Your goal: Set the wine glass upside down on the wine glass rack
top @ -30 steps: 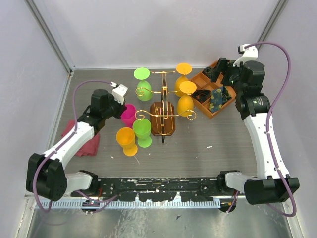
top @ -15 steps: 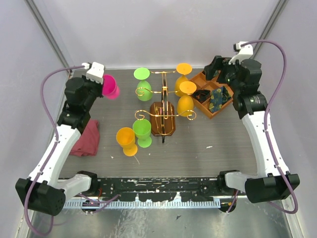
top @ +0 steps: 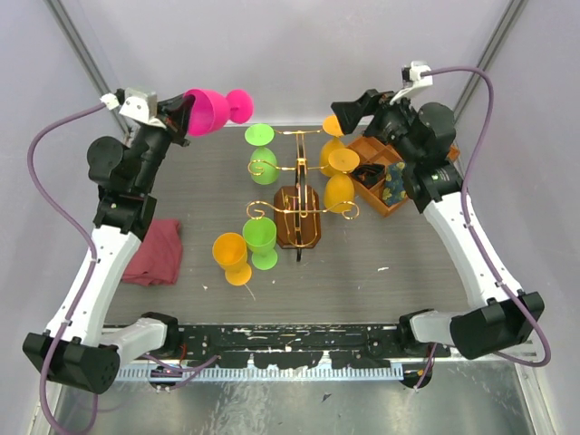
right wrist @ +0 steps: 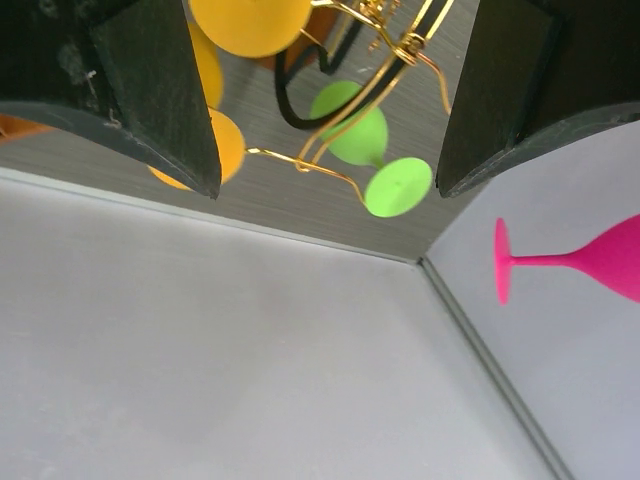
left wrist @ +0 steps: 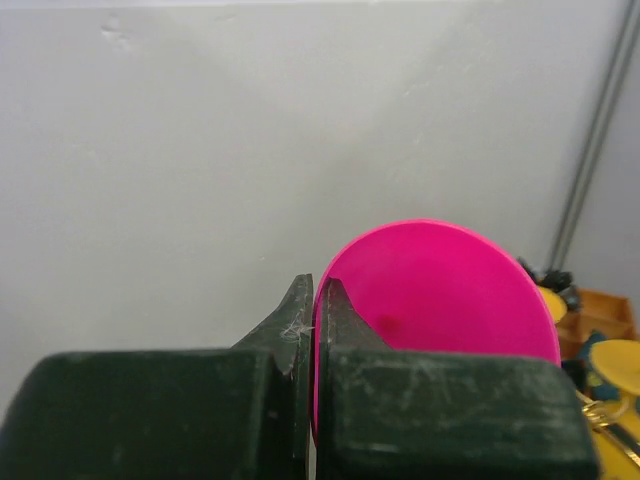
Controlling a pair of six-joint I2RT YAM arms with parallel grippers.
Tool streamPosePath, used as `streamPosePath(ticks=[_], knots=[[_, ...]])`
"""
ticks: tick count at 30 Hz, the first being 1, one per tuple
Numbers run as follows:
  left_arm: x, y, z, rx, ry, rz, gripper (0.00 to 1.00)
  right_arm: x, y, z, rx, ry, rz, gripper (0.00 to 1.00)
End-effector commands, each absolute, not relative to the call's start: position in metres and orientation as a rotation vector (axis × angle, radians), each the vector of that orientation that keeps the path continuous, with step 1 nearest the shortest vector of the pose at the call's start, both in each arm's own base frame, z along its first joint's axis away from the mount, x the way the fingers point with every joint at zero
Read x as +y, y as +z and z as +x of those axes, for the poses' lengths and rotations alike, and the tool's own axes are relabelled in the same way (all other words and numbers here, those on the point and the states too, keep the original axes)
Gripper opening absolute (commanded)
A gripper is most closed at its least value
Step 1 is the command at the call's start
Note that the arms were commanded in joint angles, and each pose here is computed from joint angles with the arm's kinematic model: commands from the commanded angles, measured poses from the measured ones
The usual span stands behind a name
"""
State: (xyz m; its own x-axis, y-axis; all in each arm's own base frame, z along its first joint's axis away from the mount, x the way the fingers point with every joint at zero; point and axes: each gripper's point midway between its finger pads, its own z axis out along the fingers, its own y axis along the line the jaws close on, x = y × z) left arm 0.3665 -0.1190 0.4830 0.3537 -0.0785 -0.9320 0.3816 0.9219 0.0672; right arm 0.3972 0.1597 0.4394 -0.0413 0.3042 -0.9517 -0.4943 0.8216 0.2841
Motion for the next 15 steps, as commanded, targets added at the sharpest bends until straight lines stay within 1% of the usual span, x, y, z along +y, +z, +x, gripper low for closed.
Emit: streamPosePath(ticks=[1,8,15], knots=[[-0.143,0.519,0.344,1.042,-0.534,0.281,0.00,0.188,0.483,0.388,1.302,0.781,-0.206,0.94],[-0.171,0.514,0.342,1.042,-0.623,0.301,0.00,0.232,0.475,0.396,1.310,0.848,-0.271,0.93],[-0.186,0.505,0.346,1.058,-0.638,0.321,0.00,0.252,0.469,0.396,1.315,0.879,-0.296,0.93]])
